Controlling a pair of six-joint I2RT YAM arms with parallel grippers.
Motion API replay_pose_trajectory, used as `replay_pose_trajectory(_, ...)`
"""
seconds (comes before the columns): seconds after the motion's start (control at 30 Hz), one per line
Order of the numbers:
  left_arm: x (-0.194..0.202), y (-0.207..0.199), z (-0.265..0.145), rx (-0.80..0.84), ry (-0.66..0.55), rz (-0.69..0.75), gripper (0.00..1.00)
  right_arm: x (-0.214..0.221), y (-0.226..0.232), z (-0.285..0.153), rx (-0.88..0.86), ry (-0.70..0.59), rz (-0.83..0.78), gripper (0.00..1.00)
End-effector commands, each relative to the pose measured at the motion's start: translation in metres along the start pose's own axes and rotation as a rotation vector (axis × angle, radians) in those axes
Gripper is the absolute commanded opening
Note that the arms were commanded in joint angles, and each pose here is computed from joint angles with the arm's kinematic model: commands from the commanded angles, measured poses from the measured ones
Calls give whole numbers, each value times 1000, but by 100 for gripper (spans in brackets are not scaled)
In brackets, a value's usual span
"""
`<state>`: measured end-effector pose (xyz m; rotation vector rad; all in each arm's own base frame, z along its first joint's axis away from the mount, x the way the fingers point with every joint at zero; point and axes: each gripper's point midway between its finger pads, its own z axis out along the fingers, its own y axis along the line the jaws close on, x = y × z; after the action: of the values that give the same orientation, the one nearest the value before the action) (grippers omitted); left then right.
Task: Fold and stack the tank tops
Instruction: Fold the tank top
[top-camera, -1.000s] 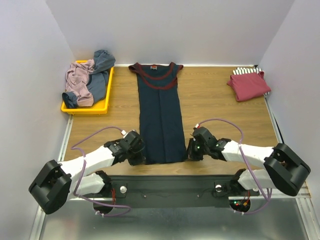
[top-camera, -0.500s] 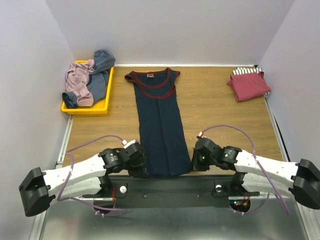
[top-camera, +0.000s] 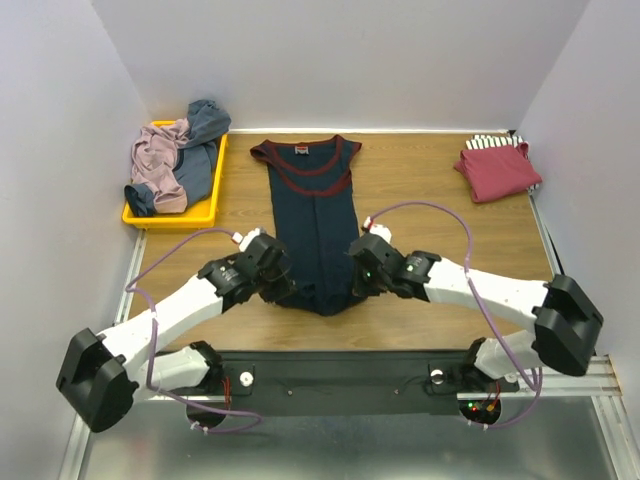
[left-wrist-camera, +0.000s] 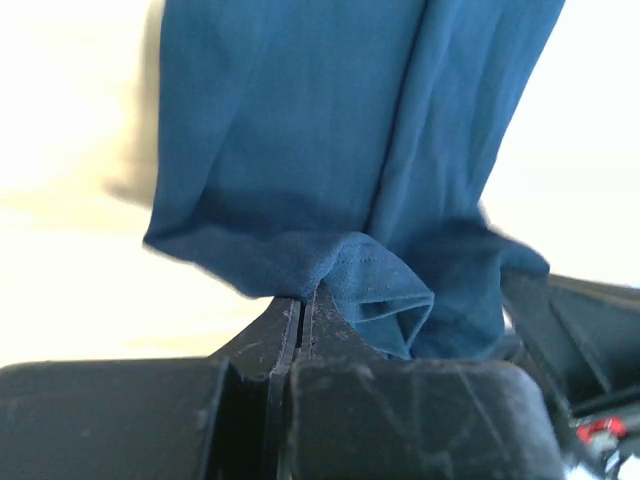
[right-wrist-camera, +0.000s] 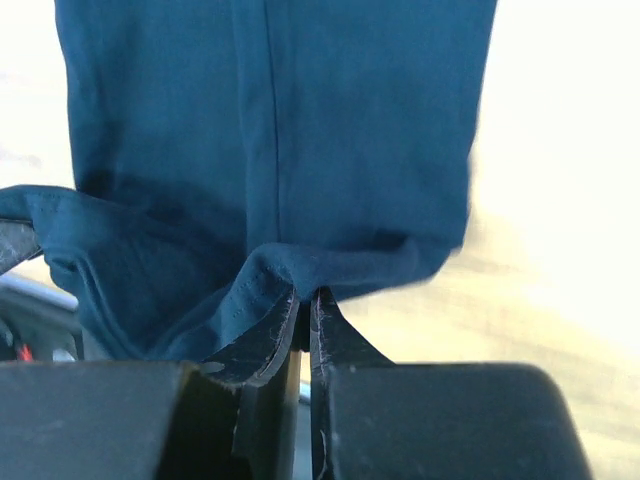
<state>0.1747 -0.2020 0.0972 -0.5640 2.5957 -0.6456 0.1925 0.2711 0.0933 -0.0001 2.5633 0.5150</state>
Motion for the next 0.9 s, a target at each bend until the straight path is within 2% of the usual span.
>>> replay_pose_trajectory(0.0,-48,-37,-5,77,-136,55,0,-56,13,9,13,-157,-43,4)
replay_pose_trajectory(0.27,-102,-49,7,45,-234,55,0,-119,9,35,35,-248,-35,2)
replay_pose_trajectory(0.5,-146,-70,14,72,-299,46,0,-158,9,61,54,-277,-43,1)
replay_pose_trajectory(0.87,-188,-73,51,28,-301,16,0,-217,-7,97,91,-307,-5,1)
